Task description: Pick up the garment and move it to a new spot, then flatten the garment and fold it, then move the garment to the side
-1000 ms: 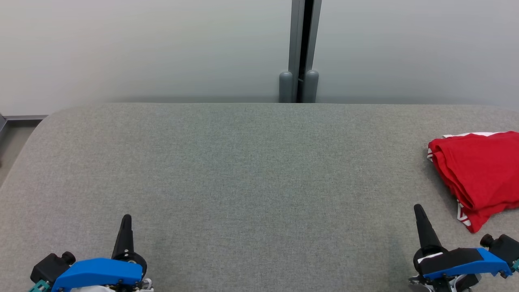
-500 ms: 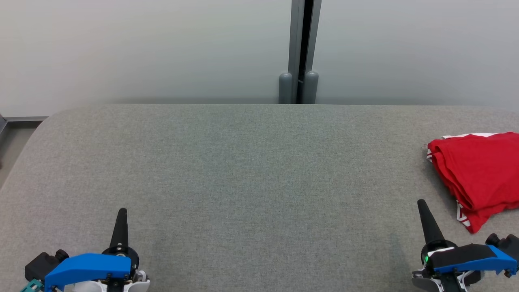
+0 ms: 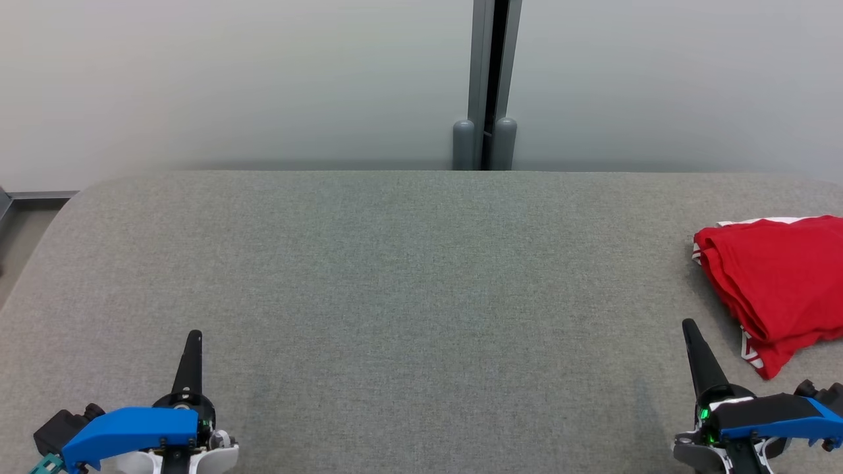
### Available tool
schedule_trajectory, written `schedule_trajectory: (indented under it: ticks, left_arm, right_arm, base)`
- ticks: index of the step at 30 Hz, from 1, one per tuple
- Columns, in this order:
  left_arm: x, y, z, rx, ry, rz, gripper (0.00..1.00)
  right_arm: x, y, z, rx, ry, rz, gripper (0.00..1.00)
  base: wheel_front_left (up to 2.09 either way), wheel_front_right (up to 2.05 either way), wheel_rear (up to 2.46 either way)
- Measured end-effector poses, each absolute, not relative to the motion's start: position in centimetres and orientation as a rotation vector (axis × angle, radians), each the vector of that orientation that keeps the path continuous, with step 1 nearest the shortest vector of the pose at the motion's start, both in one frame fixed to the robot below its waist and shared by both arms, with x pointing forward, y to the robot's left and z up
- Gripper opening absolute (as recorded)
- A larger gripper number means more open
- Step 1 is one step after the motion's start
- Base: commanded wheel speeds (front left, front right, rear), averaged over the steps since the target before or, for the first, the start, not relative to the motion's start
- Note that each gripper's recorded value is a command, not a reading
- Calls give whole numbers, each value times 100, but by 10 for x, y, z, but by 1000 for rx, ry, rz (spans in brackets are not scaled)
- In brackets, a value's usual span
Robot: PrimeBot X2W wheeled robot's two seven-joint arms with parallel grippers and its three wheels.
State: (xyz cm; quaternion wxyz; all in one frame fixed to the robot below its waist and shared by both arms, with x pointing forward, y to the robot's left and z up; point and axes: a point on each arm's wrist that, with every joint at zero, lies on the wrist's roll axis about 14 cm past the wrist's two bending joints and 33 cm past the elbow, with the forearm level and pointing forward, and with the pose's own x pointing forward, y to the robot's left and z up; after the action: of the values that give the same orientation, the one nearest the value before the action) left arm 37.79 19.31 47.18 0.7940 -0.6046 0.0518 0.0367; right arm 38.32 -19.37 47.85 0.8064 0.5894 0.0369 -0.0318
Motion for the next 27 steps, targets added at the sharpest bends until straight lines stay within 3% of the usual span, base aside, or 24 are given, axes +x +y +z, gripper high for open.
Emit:
schedule_trajectory:
  ticks: [27]
  left_arm:
    - [384, 197, 492, -1486, 49, 39, 0]
  right_arm:
    - [386, -198, 495, 1473, 34, -34, 0]
  base:
    - [0, 0, 0]
